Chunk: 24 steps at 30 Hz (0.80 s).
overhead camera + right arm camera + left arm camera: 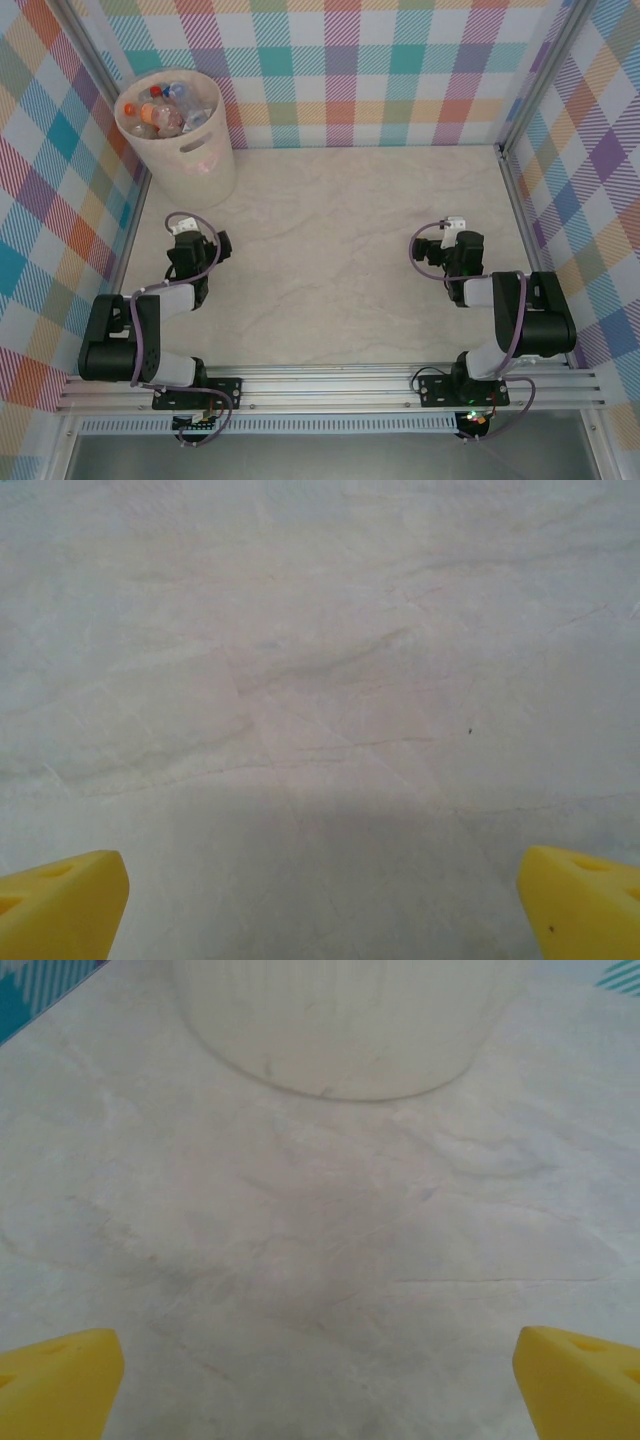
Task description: Put the plastic bottles in the bin
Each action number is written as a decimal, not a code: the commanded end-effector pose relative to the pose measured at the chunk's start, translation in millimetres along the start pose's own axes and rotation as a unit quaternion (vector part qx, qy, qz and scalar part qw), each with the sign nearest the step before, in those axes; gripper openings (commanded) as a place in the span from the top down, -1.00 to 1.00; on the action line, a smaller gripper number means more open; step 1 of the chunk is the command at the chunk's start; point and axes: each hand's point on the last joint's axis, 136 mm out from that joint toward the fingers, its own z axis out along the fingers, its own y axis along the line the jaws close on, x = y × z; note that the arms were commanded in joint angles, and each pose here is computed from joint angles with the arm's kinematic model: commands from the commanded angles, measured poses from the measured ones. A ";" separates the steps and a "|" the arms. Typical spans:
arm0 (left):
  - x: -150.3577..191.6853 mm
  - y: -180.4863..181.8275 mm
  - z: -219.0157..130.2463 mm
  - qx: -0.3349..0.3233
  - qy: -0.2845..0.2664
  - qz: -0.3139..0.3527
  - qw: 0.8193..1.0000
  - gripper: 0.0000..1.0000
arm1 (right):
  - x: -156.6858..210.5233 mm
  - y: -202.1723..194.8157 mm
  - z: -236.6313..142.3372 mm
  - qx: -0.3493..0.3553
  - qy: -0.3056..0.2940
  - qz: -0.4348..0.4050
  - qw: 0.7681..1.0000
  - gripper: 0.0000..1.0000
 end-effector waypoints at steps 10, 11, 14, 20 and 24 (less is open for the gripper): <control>5.0 -39.3 14.1 0.060 -0.030 0.082 0.994 -1.00 | -26.4 -2.6 1.5 0.004 -0.043 -0.005 0.999 -0.99; 0.1 -30.8 12.9 0.029 -0.043 0.071 0.996 -1.00 | -26.3 -2.4 1.4 0.004 -0.043 -0.004 0.999 -0.99; -2.5 -17.1 10.2 -0.016 -0.057 0.056 0.997 -1.00 | -26.0 -2.6 1.6 0.004 -0.042 -0.004 0.999 -0.99; -1.6 -17.1 10.3 -0.015 -0.054 0.057 0.997 -1.00 | -26.6 -2.5 1.7 0.004 -0.043 -0.005 0.999 -0.99; -2.0 -17.3 10.3 -0.015 -0.054 0.056 0.997 -0.99 | -26.1 -2.6 2.4 0.004 -0.041 -0.004 0.999 -0.99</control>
